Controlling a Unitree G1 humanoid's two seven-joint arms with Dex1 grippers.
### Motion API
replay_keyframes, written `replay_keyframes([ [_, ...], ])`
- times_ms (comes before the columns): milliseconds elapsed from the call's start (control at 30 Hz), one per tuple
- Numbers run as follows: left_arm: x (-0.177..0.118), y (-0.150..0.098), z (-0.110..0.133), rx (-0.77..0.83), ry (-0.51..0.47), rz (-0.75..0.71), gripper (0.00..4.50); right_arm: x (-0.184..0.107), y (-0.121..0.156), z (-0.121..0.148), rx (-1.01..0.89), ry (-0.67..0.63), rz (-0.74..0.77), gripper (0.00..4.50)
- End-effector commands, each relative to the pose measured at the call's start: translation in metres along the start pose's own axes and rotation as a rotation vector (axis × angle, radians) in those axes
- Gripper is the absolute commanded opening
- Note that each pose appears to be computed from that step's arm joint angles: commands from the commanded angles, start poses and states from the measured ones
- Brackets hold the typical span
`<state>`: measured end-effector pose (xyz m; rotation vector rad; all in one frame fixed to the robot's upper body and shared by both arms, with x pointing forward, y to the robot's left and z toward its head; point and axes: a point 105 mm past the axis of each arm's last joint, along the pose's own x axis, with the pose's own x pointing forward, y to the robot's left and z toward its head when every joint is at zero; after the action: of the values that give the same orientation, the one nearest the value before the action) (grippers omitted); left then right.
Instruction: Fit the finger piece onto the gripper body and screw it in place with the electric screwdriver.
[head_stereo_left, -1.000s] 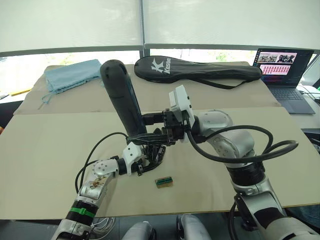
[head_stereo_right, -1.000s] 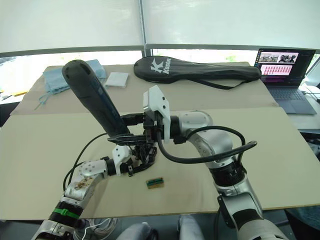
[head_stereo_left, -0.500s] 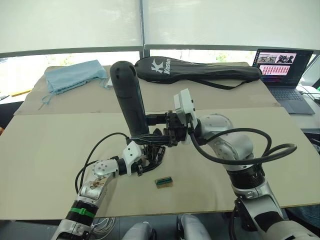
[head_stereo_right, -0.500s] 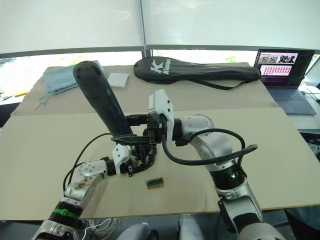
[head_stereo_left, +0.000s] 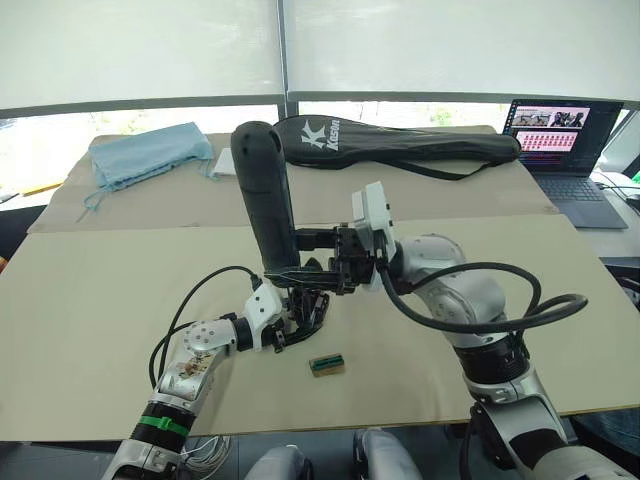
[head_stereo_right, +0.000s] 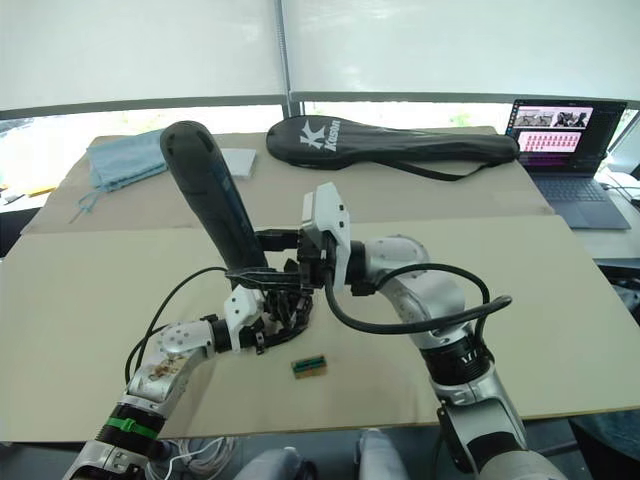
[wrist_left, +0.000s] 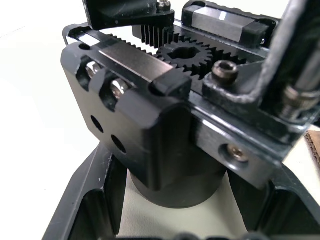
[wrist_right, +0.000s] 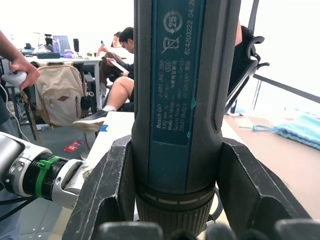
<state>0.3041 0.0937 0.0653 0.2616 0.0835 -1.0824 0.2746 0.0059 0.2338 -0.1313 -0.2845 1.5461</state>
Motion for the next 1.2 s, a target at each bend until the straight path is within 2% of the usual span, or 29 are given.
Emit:
replay_keyframes([
  [33,-0.005,-0.009,-0.02,-0.049,0.067,-0.03,2.35,-0.003,-0.003,-0.024,0.044,0.096,-0.041,1.9],
  [267,-0.004,-0.009,-0.02,-0.051,0.064,-0.029,2.35,-0.002,0.0,-0.029,0.055,0.113,-0.029,1.9],
  [667,-0.005,-0.009,-0.022,-0.052,0.071,-0.031,2.35,-0.013,-0.008,-0.043,0.128,0.14,-0.109,1.9],
  [1200,-0.004,-0.01,-0.022,-0.056,0.07,-0.032,2.35,-0.001,-0.017,-0.039,0.16,0.221,-0.121,1.9],
])
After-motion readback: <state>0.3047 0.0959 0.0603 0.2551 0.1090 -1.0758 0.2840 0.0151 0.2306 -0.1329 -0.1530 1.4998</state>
